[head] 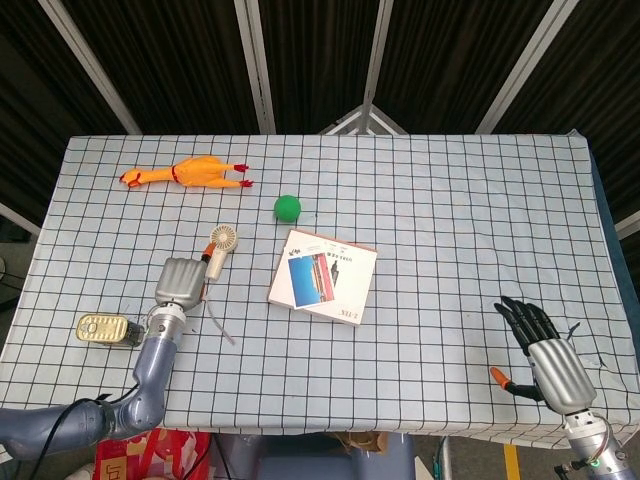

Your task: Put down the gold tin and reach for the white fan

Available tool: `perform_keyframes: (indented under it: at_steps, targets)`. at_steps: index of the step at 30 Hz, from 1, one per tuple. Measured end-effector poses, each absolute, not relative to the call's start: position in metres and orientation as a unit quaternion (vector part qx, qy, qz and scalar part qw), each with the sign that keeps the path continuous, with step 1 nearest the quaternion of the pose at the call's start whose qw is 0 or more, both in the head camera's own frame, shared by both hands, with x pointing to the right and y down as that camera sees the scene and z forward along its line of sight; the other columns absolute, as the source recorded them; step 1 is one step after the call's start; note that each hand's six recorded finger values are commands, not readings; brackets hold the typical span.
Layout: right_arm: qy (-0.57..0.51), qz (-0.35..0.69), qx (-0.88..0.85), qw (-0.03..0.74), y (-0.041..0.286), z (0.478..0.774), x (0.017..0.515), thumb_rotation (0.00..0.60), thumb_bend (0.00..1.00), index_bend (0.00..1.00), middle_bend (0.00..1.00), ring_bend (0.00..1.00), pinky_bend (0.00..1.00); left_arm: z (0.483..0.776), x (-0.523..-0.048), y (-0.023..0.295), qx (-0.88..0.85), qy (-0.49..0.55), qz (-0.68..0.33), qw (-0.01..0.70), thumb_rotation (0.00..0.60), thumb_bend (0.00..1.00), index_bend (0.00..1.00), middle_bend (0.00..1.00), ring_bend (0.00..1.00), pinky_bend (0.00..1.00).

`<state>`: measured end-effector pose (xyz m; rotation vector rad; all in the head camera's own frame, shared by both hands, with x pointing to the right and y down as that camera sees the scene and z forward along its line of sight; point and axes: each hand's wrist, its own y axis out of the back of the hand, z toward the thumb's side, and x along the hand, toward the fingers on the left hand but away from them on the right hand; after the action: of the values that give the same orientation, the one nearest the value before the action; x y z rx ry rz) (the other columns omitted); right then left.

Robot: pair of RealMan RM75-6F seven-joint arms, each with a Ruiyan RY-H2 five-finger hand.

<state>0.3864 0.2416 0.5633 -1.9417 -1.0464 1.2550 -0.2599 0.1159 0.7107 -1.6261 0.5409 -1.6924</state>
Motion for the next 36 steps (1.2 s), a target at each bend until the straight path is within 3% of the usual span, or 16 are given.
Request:
perform_keyframes:
  at_steps: [36]
  targets:
    - [-0.398,0.468,-0.73,0.299,0.241,0.562,0.386,0.6,0.29,0.0,0.0,0.0,0.06,0.733,-0.259,0.131,-0.63,0.182,-0.668,0.352,0.6,0.8,0.08,0.94,0.78,0.86]
